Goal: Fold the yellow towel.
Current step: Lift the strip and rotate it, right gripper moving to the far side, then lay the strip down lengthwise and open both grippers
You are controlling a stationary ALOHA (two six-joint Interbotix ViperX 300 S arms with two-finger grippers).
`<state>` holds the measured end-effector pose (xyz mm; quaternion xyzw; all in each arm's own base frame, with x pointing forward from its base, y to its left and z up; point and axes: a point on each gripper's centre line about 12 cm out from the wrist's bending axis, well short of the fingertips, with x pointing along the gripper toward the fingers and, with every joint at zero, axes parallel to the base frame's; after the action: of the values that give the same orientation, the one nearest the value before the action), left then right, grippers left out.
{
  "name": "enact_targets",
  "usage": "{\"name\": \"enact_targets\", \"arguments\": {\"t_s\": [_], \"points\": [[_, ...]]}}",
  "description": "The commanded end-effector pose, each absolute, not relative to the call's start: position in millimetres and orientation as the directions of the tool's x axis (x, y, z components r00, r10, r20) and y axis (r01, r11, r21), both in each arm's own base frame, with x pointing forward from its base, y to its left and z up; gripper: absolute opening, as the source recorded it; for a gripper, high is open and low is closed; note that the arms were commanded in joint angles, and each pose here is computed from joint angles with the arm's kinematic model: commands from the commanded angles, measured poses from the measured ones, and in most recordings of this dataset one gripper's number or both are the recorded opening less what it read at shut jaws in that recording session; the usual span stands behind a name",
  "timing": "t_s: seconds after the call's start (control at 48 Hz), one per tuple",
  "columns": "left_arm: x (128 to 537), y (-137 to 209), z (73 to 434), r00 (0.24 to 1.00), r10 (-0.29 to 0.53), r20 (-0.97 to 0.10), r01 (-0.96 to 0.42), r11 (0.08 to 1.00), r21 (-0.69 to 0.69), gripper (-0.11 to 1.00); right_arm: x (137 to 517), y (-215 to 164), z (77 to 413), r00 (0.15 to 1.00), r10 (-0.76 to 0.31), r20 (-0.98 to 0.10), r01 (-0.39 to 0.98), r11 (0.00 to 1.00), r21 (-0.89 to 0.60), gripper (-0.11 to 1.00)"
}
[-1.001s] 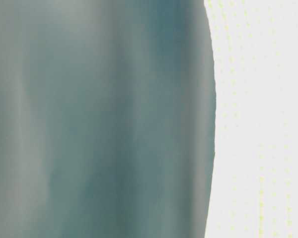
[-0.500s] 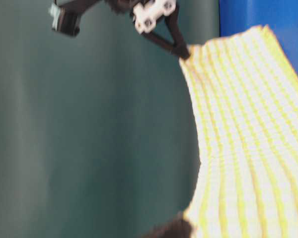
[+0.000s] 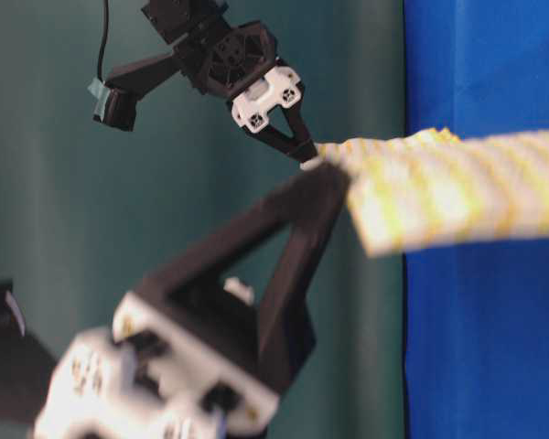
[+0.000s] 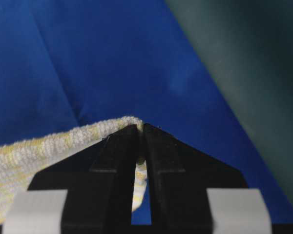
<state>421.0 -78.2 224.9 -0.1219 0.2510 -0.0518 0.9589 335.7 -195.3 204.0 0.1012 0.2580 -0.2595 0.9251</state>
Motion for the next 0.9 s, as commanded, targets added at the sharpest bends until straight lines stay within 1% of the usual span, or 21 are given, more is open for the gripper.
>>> {"name": "enact_targets", "arguments": {"t_s": [0.0, 0.229, 0.417, 0.667, 0.876], "points": [[436, -85, 245, 0.895, -0.173, -0.411, 0.063, 0.961, -0.268, 0.00, 337, -204, 218, 0.744, -0.453, -0.490, 0.541, 0.839, 0.046, 0.05], [467, -92, 252, 0.910, -0.178, -0.374, 0.078, 0.961, -0.267, 0.00, 333, -210, 218, 0.733, -0.464, -0.497, 0.552, 0.833, 0.036, 0.05], [482, -95, 248, 0.909, -0.178, -0.377, 0.079, 0.962, -0.263, 0.00, 329, -212, 216, 0.725, -0.467, -0.506, 0.558, 0.829, 0.035, 0.05], [481, -95, 243, 0.904, -0.177, -0.388, 0.073, 0.961, -0.267, 0.00, 327, -212, 216, 0.722, -0.470, -0.508, 0.562, 0.826, 0.035, 0.05], [468, -97, 235, 0.893, -0.183, -0.411, 0.073, 0.961, -0.268, 0.00, 332, -211, 213, 0.724, -0.461, -0.513, 0.555, 0.831, 0.035, 0.05]]}}
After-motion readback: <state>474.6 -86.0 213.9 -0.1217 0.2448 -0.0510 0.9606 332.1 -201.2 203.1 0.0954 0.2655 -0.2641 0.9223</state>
